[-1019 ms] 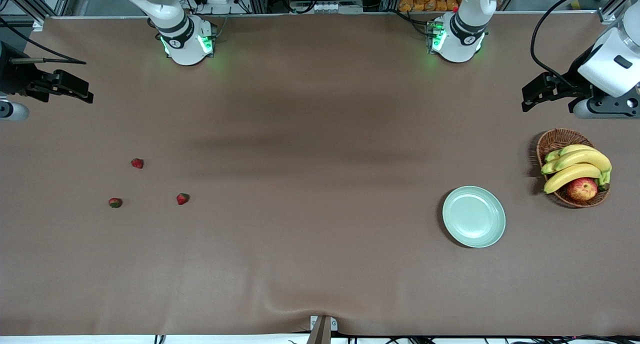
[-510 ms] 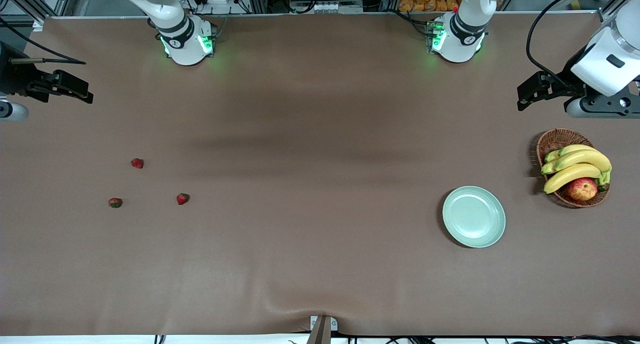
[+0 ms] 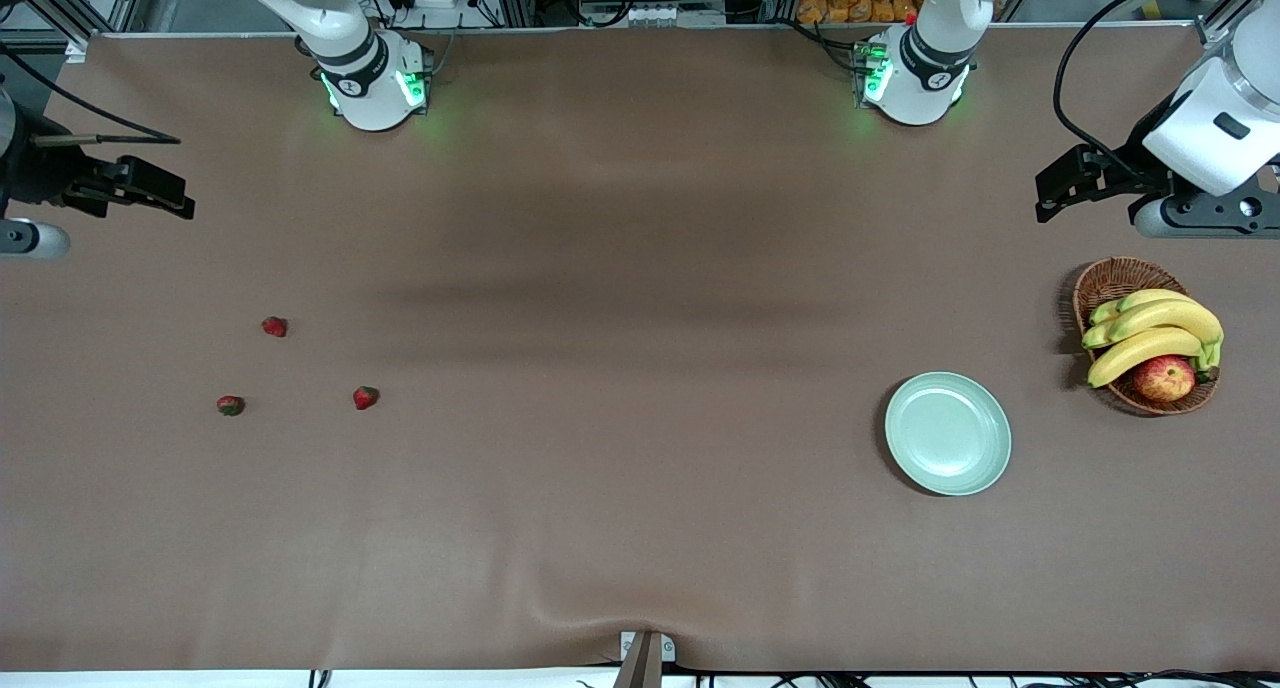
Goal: Collect all strawberries into plate
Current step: 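Reach the right gripper down toward the nearest red strawberry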
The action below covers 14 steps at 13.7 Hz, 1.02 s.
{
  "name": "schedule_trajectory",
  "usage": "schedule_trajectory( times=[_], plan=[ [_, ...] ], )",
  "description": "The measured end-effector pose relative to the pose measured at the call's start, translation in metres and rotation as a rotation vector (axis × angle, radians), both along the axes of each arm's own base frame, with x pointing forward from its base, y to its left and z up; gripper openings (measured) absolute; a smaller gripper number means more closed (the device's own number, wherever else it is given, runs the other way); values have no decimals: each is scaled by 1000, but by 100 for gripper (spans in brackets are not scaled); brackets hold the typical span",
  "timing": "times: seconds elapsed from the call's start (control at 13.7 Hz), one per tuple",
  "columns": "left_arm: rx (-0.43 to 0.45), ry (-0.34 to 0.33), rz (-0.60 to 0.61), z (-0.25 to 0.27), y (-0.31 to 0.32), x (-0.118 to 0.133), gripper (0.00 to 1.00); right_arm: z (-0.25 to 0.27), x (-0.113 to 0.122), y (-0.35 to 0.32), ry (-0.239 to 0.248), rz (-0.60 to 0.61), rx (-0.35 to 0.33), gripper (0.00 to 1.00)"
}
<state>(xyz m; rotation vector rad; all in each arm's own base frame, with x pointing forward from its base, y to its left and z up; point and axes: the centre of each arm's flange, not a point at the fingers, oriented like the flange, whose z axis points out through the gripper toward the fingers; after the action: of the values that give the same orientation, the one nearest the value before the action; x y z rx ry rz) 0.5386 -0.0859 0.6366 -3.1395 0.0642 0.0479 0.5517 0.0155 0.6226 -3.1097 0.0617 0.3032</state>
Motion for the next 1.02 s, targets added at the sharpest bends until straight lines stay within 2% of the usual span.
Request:
schedule_trajectory(
  times=[0.15,0.29,0.66,1.02],
  plan=[
    [0,2,0,-1,0,0,100,-17,9,0,27,1,2,100],
    [1,4,0,-2,0,0,100,-38,25,1,26,4,6,100],
    [1,7,-1,-3,0,0,100,-138,77,30,-111,38,22,100],
    [1,17,0,-7,0,2,100,-246,113,46,-194,49,39,100]
  ],
)
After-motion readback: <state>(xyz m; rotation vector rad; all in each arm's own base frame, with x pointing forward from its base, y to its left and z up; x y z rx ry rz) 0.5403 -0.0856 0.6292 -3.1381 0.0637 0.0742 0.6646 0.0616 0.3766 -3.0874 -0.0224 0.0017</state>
